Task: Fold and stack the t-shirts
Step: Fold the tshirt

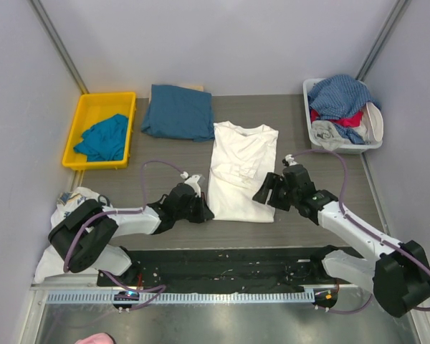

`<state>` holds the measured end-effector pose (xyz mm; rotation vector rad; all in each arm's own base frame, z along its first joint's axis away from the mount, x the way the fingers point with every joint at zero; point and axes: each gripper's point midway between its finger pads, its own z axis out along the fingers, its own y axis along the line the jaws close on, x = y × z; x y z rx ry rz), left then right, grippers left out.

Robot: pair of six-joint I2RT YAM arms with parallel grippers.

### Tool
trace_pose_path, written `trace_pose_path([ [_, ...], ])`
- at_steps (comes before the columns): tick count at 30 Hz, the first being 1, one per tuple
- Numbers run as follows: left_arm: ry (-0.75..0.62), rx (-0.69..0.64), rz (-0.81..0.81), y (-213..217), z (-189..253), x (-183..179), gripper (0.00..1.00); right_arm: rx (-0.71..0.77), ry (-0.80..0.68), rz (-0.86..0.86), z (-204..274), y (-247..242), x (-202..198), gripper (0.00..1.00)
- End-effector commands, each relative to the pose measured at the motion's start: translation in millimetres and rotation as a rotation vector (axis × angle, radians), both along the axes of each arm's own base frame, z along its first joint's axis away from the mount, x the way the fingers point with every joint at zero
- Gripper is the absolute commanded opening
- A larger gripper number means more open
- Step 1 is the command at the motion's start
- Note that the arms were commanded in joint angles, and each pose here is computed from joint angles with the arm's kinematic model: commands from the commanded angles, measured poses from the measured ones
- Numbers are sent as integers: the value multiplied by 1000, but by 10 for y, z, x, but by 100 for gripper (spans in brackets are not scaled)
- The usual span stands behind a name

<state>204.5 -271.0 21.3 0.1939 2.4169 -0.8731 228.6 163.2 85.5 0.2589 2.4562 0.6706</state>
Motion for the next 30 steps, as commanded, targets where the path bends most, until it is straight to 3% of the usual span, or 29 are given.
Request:
trace_pose_path([
  [1, 86, 141, 14, 296, -344, -213, 0, 85, -97, 78, 187, 306, 223, 68],
  [30, 82, 179, 43, 412, -354, -227, 0, -79, -152, 82, -94, 429, 1001, 69],
])
